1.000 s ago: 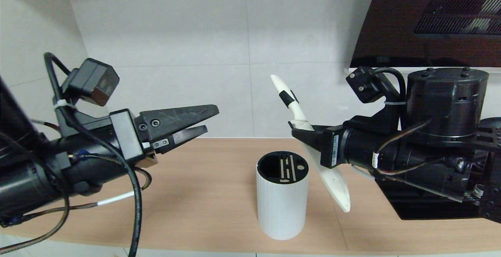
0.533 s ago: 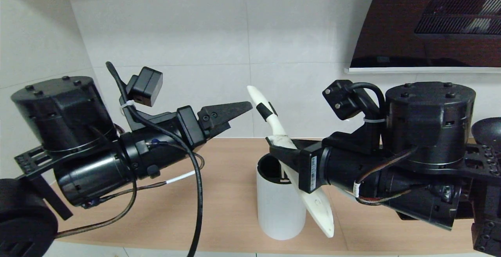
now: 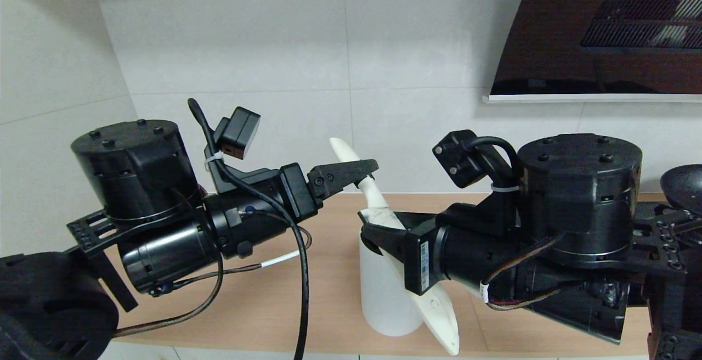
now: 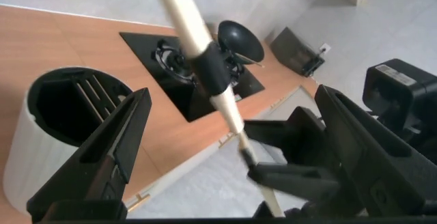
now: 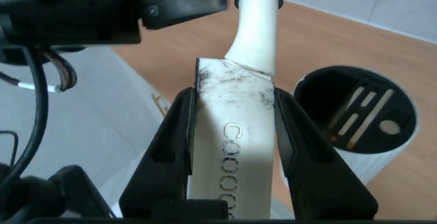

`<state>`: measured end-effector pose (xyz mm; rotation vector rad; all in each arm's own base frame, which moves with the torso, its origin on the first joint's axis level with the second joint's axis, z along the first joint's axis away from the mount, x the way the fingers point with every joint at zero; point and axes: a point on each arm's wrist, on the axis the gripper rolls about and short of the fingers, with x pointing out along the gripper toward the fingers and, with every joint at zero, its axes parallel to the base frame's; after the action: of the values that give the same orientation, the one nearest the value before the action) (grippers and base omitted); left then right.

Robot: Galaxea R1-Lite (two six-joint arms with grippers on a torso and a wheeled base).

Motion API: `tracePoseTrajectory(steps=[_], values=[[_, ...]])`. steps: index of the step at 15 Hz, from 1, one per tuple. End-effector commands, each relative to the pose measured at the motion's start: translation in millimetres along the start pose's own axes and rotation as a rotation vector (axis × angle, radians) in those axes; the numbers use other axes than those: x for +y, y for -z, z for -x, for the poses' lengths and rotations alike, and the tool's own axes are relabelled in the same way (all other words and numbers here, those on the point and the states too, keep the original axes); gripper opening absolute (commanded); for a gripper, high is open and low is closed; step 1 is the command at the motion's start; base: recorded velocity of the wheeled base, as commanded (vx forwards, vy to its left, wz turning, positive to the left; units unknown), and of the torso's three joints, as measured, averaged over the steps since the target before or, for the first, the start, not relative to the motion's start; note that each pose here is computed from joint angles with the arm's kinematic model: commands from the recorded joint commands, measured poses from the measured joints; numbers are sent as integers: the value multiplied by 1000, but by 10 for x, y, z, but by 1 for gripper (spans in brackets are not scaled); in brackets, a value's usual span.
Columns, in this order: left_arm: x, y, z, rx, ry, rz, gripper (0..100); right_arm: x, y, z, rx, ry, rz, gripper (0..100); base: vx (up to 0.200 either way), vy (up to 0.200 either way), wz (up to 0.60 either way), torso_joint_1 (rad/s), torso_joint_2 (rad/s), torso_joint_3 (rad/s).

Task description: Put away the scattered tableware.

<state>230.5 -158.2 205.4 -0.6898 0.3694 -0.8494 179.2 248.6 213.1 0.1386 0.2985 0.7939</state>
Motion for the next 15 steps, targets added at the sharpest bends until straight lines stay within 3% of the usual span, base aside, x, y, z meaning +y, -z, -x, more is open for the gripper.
tracePoseTrajectory(steps=[1, 11, 12, 15], values=[[18, 14, -23, 6, -4, 3, 100, 35, 44, -14, 15, -11, 3, 0, 0, 0, 0, 0, 0, 0], [47, 56, -63, 6, -30, 8, 100, 90, 84, 4, 20, -30, 8, 0, 0, 0, 0, 0, 0, 0], [47, 56, -63, 6, -30, 8, 0, 94, 89, 0, 22, -31, 8, 0, 0, 0, 0, 0, 0, 0], [39, 57, -61, 8, -25, 7, 0, 113, 107, 5, 27, -38, 10, 0, 0, 0, 0, 0, 0, 0]])
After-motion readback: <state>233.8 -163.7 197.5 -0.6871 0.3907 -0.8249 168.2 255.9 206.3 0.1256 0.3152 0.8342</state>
